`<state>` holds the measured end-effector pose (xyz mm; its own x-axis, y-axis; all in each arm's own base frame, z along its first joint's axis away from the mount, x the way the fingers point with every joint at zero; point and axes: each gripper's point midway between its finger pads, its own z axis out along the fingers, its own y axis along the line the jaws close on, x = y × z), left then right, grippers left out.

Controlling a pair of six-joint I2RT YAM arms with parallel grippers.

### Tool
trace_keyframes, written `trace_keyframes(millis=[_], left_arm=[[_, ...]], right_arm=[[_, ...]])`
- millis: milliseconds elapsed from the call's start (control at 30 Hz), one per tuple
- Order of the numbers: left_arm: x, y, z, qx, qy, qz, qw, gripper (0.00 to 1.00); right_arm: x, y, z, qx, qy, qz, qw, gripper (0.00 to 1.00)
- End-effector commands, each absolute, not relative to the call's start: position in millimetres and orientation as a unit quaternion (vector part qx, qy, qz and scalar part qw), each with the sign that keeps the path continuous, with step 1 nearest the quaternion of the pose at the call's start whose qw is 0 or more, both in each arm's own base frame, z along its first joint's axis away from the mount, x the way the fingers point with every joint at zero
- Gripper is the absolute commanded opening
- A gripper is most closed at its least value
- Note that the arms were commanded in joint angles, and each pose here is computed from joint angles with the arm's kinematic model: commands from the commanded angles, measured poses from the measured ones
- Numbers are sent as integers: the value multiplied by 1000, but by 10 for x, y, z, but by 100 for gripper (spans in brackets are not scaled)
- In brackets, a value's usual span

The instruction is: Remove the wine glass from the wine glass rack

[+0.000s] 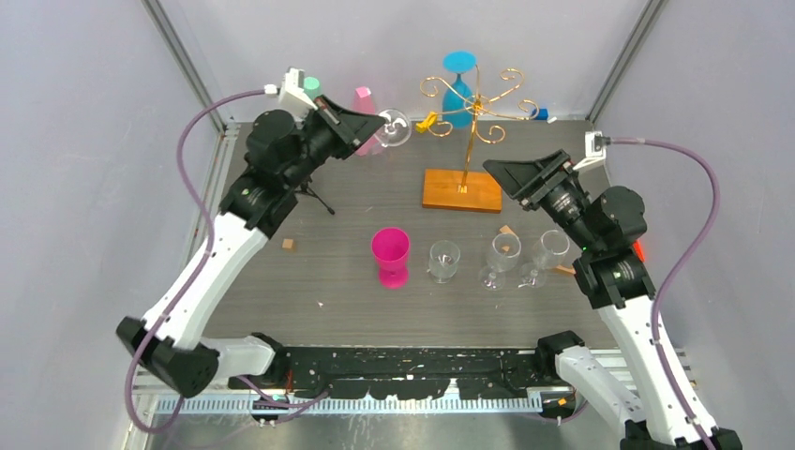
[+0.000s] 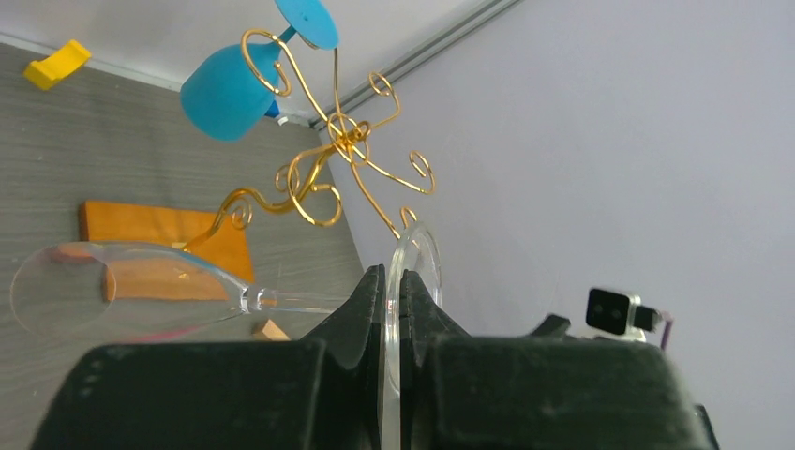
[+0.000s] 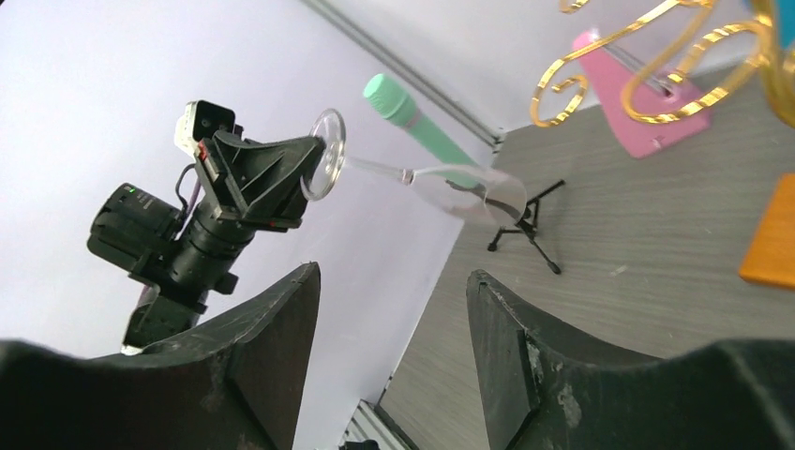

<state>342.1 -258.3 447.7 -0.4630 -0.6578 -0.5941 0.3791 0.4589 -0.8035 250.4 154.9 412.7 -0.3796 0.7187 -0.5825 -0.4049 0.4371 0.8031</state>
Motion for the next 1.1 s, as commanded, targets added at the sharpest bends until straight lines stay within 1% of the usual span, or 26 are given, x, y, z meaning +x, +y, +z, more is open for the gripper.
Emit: trace_keyframes(millis=[0,100,233,333,433,533,633,800,900,1067], left_arm=[[2958,-2211,4699,-112,691,-491,519,0],[2707,-1999,4774,-126,685,-485,528,0],[2433,-1696,4809,-170,681,-473,532,0],[2198,-1512,4788,-194,679,-472,528,0],[1982,-1364,4761,-208,678,-471,524,0],[1833,-1270,4703,-220,680,-471,517,0],[1769,-1251,4606,-232,685,-475,502,0],[1754,-1337,4440,-255,684,-502,464,0],[1784,-1429,4353,-263,685,-519,439,0],[1803,-1446,4327,-271,681,-525,432,0]], right_arm=[[2407,1796,4538,-6,578,565,589,64],[2391,1974,4675,-45,547,587,595,64],[2382,2299,4708,-121,534,580,604,65],[2422,2517,4605,-158,535,557,615,67],[2312,2826,4538,-215,520,544,623,68],[2192,3215,4421,-262,509,551,607,68],[2155,3513,4342,-301,498,538,610,68],[1933,3910,4301,-362,456,536,612,69],[1897,4095,4251,-379,440,543,606,69],[1870,4249,4214,-383,419,552,611,69]])
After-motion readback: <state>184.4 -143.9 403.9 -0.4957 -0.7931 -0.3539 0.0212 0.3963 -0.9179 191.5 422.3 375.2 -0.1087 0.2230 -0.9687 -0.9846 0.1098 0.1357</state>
